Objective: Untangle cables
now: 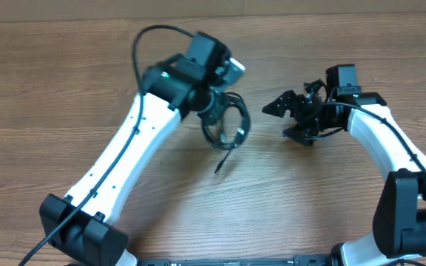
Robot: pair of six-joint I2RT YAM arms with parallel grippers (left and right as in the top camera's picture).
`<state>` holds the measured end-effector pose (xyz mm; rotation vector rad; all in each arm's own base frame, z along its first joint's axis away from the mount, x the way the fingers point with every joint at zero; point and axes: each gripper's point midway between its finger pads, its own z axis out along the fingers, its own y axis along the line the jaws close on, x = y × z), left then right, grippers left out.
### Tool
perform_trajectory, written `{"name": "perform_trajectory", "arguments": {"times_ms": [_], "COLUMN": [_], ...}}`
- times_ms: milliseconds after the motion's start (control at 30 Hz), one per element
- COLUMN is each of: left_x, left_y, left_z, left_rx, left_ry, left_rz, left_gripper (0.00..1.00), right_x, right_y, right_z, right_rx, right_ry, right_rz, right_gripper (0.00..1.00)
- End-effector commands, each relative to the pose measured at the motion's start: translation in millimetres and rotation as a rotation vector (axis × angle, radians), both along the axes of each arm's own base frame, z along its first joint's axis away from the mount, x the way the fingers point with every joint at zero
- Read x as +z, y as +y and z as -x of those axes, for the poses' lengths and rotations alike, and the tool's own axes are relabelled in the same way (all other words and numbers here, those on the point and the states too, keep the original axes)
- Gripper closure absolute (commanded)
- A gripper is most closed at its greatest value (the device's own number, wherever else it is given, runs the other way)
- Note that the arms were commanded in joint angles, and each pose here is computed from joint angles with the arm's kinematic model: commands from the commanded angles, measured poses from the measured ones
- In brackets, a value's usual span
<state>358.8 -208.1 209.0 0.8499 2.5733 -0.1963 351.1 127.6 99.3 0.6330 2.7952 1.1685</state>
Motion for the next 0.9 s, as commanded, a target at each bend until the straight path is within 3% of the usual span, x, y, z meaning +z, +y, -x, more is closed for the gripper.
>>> {"name": "perform_trajectory", "arguments": {"times_ms": [0,233,433,633,867], "left_x": [-9,-16,-34,-103,-139], "left_y": [57,109,88,60,34], "left_z": [-13,-10,-20,-26,-20], "left_rx": [0.282,0.398,0.359,0.378,0.292], "left_ry": [0.048,0.121,0.114,0.118,0.114], "left_rz": [-0.063,-0.111,-0.021,0.12,0.28], "left_gripper": [0.96,0.96,0.96,0.96,0.96], "right_x": [9,0,-1,-4,-2], "right_y": [-12,-19,-20,-19,-11], "right_z": [-1,9,16,29,40], "right_rx": [0.018,0.046,0.104,0.152,0.282], "right_ry": [-0.056,-0.034,-0.047,-0.023,-0.078], "right_rz": [0.046,0.107,0.12,0.126,0.117], "right_gripper": [0.05,0.03,0.07,0.12,0.18]}}
